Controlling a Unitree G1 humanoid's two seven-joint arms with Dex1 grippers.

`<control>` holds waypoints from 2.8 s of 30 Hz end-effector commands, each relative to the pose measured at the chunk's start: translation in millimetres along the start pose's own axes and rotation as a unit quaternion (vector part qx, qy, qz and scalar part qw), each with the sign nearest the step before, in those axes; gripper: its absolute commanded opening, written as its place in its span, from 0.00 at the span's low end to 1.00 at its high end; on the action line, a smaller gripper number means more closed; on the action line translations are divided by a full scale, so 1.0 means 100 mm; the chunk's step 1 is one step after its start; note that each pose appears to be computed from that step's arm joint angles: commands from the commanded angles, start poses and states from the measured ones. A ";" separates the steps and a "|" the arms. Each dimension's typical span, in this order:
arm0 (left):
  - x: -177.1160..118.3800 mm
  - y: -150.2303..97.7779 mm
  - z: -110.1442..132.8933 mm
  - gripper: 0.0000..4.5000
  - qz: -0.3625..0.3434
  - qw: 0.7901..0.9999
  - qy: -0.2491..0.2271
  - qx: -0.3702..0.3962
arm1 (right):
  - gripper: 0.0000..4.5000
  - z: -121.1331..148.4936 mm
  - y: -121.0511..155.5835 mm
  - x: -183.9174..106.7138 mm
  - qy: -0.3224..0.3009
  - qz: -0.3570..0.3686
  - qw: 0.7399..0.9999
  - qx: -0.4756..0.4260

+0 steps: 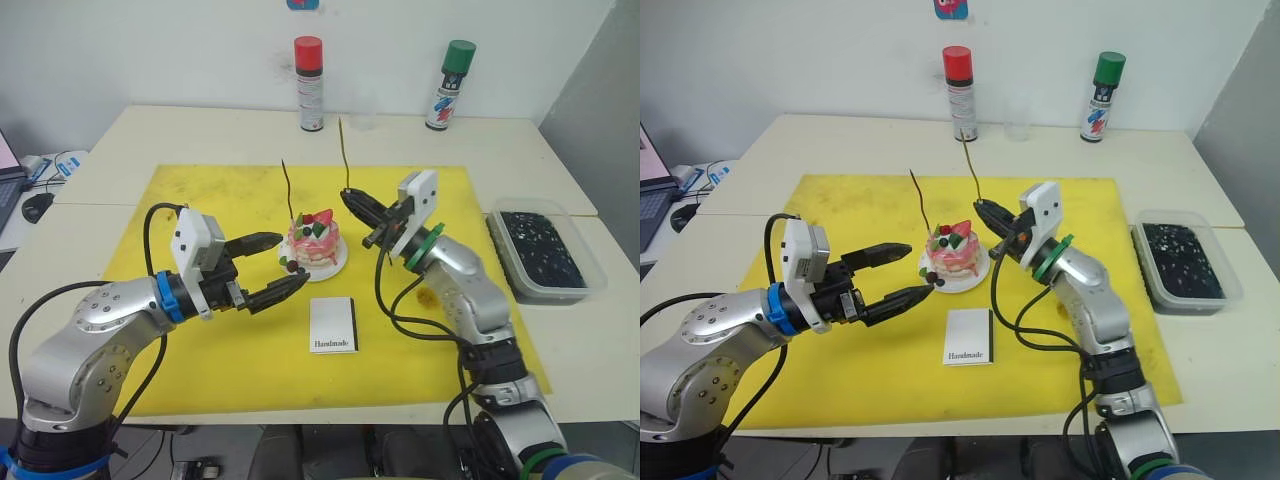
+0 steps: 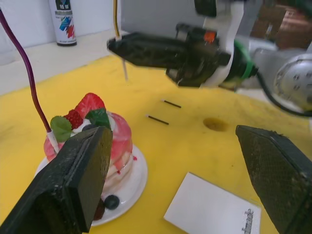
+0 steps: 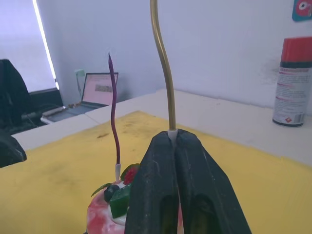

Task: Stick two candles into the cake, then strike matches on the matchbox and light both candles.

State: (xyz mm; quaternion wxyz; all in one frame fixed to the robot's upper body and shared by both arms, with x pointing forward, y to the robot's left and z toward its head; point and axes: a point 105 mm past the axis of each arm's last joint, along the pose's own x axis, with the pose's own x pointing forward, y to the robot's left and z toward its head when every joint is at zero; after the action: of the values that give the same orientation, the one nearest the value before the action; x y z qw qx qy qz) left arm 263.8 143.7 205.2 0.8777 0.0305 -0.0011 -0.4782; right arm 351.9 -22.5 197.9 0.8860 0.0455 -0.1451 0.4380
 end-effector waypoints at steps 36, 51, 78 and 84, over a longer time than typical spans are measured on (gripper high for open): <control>0.03 -0.04 0.09 1.00 -0.023 0.999 0.021 0.019 | 0.01 -0.50 0.08 -0.01 -0.002 -0.017 1.000 0.008; 0.05 -0.07 0.04 1.00 -0.025 0.999 0.021 0.015 | 0.01 -0.69 0.19 -0.04 0.006 -0.004 1.000 0.017; -0.03 -0.05 -0.16 1.00 -0.025 0.998 0.055 -0.002 | 0.61 -0.10 0.16 -0.14 0.009 0.014 1.000 0.021; -0.02 -0.07 -0.17 1.00 -0.032 0.998 0.058 -0.001 | 0.61 -0.12 0.14 -0.10 0.030 0.001 0.999 0.045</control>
State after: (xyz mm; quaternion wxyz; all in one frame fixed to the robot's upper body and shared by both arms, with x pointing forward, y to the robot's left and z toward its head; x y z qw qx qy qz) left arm 260.4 144.4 178.1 0.8651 0.0348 0.0715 -0.4952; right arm 339.7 -18.5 159.1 0.8905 0.0695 -0.0628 0.4453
